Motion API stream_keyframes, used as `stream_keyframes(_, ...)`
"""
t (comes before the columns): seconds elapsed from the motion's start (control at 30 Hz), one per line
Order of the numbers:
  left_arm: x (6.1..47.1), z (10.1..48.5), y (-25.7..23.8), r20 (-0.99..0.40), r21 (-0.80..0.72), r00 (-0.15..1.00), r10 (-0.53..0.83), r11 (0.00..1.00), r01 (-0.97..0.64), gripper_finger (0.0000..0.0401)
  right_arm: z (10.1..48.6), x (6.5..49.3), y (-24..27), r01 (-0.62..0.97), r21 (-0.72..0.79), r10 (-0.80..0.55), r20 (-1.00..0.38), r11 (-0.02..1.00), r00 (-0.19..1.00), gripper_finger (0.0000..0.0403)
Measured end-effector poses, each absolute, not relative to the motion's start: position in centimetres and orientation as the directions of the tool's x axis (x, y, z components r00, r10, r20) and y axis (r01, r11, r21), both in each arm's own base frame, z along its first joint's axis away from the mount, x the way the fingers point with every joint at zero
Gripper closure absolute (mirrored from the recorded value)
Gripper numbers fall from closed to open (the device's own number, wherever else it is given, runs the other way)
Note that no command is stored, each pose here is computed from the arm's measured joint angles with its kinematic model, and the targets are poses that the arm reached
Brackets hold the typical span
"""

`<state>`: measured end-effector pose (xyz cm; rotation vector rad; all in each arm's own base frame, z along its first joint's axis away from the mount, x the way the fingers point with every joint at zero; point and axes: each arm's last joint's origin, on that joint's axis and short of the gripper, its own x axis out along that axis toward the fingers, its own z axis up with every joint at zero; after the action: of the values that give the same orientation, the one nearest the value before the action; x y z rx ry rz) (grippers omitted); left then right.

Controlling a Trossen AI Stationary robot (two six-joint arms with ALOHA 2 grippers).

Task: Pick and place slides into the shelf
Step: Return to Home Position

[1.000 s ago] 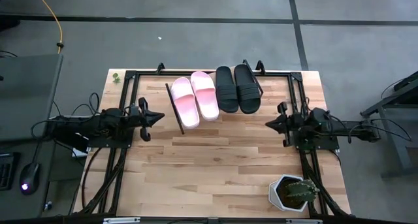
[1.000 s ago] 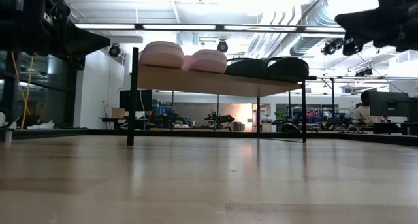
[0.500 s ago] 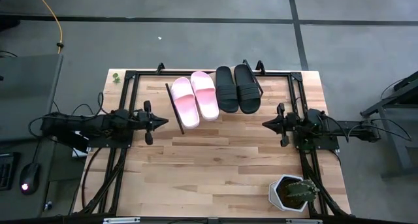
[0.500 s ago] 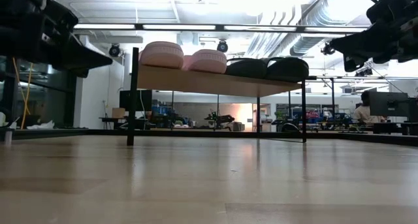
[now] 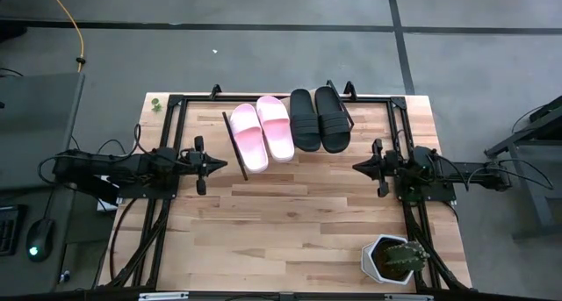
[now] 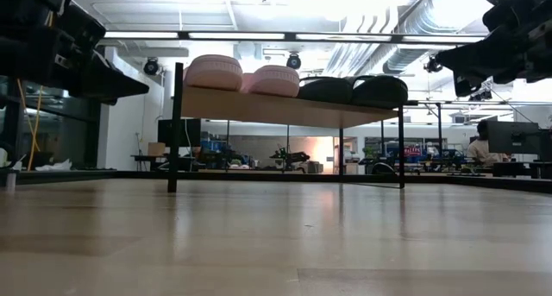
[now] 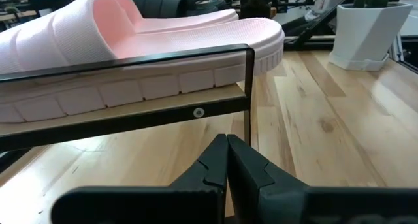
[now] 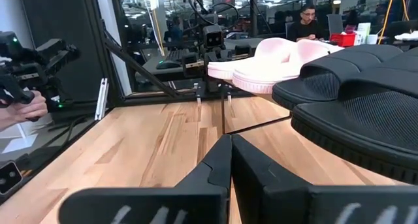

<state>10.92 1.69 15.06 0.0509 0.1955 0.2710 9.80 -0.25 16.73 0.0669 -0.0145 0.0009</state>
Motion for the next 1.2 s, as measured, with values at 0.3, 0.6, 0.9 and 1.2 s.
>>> stream_keyframes(0.3,10.92,15.06,1.70,-0.184,0.086,0.944,0.274,0.961,-0.262,0.0400,16.71,9.81,-0.25,-0.002,0.071,0.001,0.014,0.997,1.000,0.0402)
stream_keyframes(0.6,10.91,15.07,1.70,-0.183,0.094,0.944,0.274,0.961,-0.261,0.0401,16.71,9.81,-0.25,-0.001,0.071,0.000,0.014,0.997,1.000,0.0402)
stream_keyframes(0.9,10.92,15.07,1.70,-0.185,0.068,0.944,0.274,0.962,-0.266,0.0401,16.70,9.81,-0.25,-0.001,0.071,0.000,0.013,0.997,1.000,0.0402)
stream_keyframes(1.2,10.92,15.07,1.70,-0.185,0.052,0.945,0.271,0.962,-0.266,0.0400,16.70,9.81,-0.25,-0.002,0.071,0.001,0.012,0.998,1.000,0.0402)
